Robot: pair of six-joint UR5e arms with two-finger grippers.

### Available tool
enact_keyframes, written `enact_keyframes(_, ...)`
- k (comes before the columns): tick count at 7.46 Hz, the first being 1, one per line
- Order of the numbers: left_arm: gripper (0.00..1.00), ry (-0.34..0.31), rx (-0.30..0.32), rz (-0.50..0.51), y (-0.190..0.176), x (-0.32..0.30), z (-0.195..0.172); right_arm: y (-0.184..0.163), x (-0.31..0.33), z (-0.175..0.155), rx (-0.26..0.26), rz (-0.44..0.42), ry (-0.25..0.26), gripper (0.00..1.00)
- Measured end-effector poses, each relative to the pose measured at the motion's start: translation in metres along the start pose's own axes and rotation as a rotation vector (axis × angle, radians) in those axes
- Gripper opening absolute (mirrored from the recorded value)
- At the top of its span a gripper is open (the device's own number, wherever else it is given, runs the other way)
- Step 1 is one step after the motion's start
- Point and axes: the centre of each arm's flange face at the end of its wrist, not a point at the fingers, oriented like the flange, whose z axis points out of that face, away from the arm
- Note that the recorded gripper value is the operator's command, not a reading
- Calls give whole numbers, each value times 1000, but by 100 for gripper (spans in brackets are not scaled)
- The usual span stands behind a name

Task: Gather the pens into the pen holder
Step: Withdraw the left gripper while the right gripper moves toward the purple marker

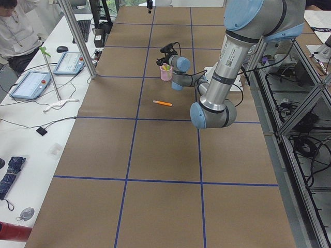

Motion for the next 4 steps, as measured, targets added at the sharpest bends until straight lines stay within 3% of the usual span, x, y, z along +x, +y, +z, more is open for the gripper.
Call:
enact_keyframes(2, 99, -79, -188, 4, -34, -6, -37, 2, -33, 6, 27, 60, -36, 100)
enact_keyframes(4, 99, -206, -443, -43, -69, -22, -87, 8, -79, 21, 63, 131, -83, 100)
